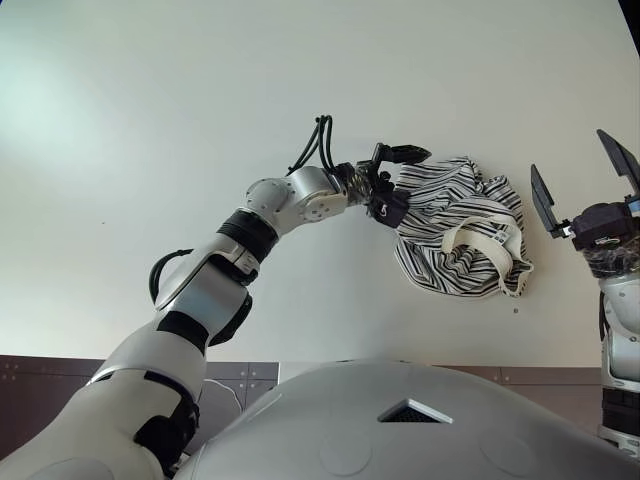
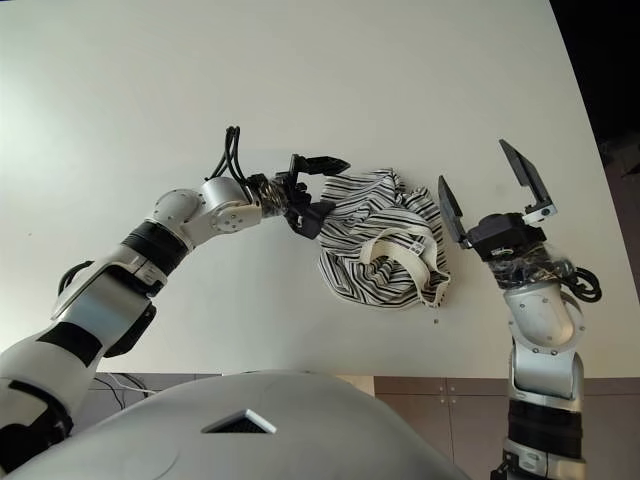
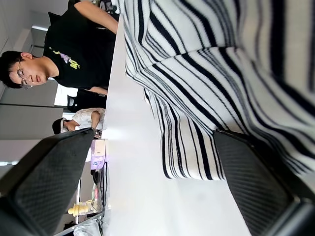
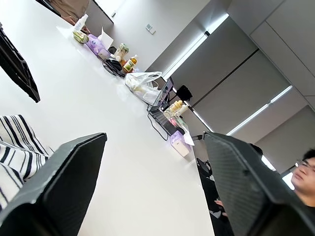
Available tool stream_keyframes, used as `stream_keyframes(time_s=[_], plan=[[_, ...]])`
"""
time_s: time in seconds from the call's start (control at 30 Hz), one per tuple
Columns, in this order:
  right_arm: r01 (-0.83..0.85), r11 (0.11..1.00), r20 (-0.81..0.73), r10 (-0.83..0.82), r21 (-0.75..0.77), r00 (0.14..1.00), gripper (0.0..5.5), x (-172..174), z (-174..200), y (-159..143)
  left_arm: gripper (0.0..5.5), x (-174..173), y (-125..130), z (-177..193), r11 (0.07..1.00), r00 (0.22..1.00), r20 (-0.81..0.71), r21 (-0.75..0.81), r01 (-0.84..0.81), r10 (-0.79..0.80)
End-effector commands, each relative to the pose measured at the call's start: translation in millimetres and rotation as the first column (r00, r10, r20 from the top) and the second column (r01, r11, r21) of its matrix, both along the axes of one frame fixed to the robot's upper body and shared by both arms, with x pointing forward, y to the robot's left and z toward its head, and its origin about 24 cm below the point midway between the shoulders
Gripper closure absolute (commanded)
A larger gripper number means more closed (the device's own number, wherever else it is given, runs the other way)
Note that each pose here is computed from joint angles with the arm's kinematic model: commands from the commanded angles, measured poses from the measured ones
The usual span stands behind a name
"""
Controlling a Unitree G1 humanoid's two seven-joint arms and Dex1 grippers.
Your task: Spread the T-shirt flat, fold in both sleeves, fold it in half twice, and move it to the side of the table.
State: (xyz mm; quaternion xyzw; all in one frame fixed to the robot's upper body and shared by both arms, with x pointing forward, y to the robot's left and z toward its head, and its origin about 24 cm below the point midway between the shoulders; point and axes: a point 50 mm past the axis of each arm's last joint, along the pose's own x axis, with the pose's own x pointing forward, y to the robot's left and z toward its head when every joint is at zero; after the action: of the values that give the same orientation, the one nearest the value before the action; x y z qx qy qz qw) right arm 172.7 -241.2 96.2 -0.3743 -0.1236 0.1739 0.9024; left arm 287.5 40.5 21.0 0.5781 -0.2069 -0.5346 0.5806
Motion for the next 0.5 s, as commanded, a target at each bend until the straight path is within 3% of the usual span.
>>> stream_keyframes(time_s=[0.03, 0.2, 0.5], plan=[[-0.05, 0.997, -0.025, 0.049, -0.053, 0.998, 1.9, 1, -2, 5, 1.01, 4, 56, -26, 0.968, 0.994, 0.014, 0.229, -0.106, 0.106], [-0.162, 0.984, -0.077, 0.156, -0.072, 0.985, 1.9, 7, -16, 27, 1.01, 9, 127, -13, 0.914, 0.934, 0.101, 0.194, -0.357, 0.344], [-0.462, 0.884, -0.12, 0.452, -0.067, 0.884, 1.9, 22, -26, 88, 1.01, -20, 166, -3, 0.838, 0.84, 0.095, 0.068, -0.542, 0.535]])
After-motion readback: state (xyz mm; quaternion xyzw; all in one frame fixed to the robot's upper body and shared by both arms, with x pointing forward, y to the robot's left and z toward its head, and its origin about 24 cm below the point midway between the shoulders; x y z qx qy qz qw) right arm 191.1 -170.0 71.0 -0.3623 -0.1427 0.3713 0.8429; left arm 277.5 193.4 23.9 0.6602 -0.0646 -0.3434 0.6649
